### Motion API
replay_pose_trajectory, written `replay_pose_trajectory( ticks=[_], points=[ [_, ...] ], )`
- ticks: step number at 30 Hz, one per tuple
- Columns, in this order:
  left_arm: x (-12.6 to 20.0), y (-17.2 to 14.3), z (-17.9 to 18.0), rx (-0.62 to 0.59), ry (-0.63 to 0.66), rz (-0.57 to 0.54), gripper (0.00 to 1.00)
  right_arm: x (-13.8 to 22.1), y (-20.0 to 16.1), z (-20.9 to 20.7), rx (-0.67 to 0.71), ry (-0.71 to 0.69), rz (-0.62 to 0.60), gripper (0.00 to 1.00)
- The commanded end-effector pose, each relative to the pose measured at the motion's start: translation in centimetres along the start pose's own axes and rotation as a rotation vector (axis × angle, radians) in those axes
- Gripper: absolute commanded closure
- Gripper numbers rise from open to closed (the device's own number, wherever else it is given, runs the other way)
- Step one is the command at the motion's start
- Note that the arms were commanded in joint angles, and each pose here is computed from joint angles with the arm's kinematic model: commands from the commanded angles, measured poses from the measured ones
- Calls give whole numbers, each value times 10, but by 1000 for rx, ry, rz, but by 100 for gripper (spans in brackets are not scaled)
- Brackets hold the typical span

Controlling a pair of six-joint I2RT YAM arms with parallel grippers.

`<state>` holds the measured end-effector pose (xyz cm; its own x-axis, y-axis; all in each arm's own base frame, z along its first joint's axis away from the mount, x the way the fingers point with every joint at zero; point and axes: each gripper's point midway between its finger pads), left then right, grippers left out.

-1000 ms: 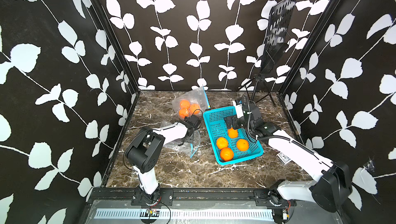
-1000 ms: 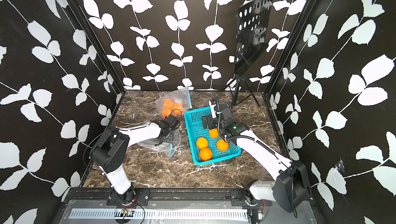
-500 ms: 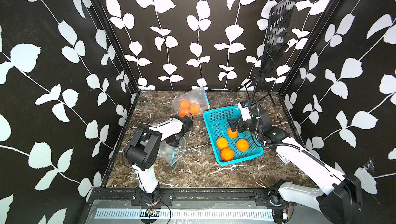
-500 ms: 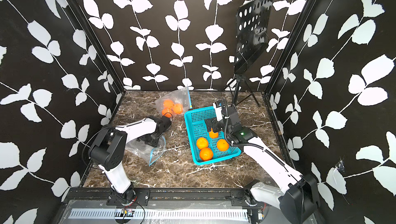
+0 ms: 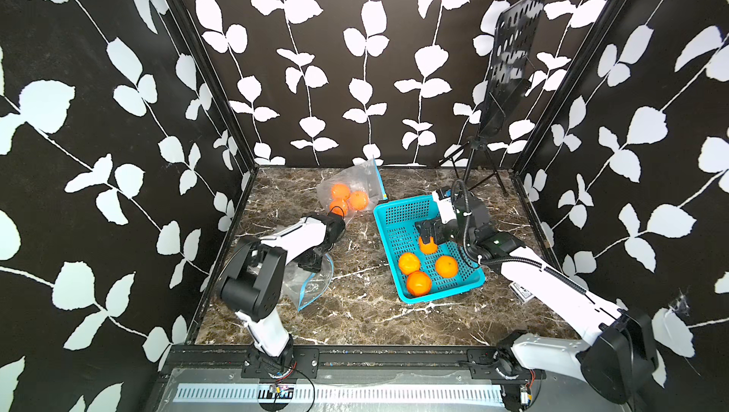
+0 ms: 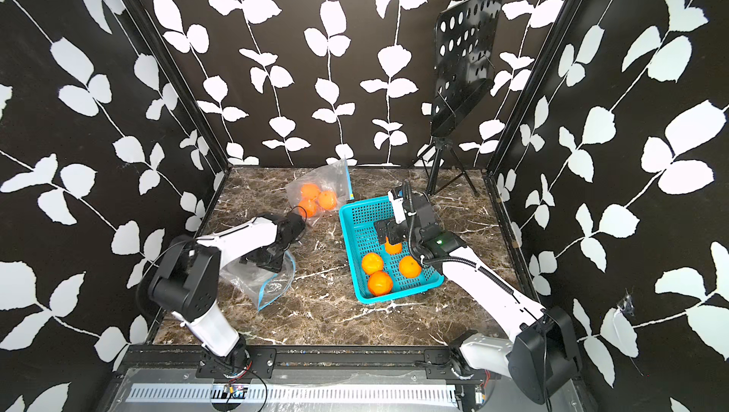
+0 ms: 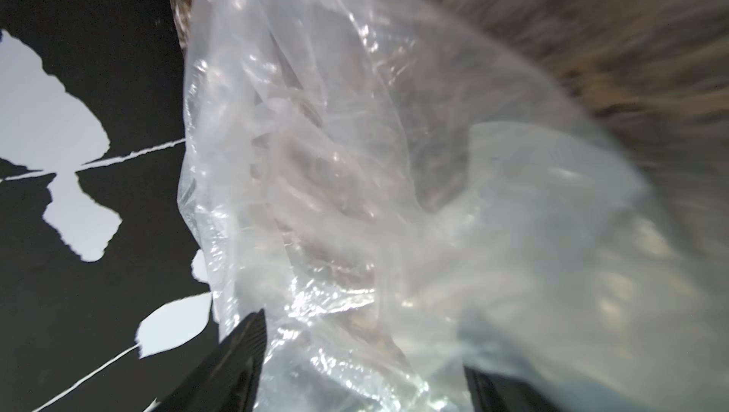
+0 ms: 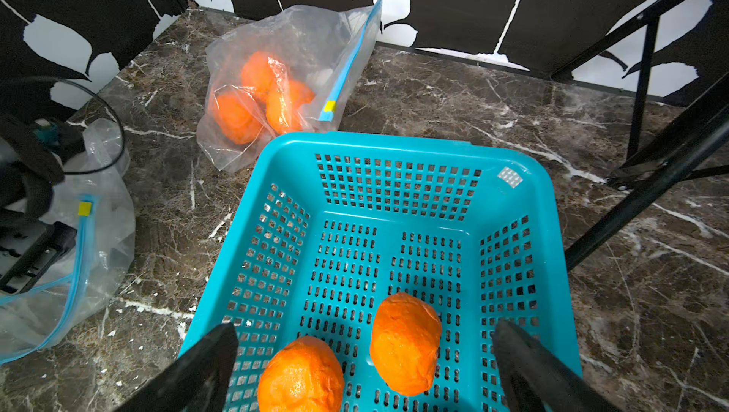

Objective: Open the zip-top bag and take out the orange
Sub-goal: Move the zipper food storage bag to the center of the board, then move the basket to the center of the board.

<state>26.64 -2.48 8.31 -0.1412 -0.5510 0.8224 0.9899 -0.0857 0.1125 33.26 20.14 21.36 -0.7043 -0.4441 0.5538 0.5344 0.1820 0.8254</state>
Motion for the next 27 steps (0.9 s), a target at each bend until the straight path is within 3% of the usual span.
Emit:
replay_pose_trajectory(
  ticks=[1, 6, 10, 12, 14, 16, 17, 22, 27],
  points=[
    [40, 21, -5, 78, -151, -114, 16, 4, 21, 9, 4, 52, -75, 1],
    [92, 57, 29, 196, -138, -262, 9, -22, 49, 27, 28, 160, -212, 1],
    [132, 85, 28, 256, -259, -395, 8, -71, 76, 37, -2, 205, -142, 1],
    [159, 112, -5, 266, -497, -530, 7, -98, 87, 46, -20, 261, -134, 4],
    [195, 137, -51, 294, -847, -684, 8, -125, 102, 50, -25, 254, -119, 12],
    [216, 150, -78, 344, -1063, -726, 9, -151, 110, 48, -38, 244, -87, 17],
    [221, 155, -89, 351, -1111, -725, 9, -163, 114, 49, -42, 246, -64, 20],
    [207, 175, -135, 328, -1110, -652, 10, -208, 112, 51, -81, 248, 31, 21],
    [149, 202, -146, 402, -986, -603, 13, -229, 99, 51, -36, 213, 104, 18]
  ],
)
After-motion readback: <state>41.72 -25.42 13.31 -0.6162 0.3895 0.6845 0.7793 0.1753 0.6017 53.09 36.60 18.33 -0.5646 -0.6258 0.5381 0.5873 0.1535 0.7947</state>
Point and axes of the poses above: each gripper's point midway between its finger pads, its own x axis back along the fingers, its own z axis along the line the jaws close on, y = z × x
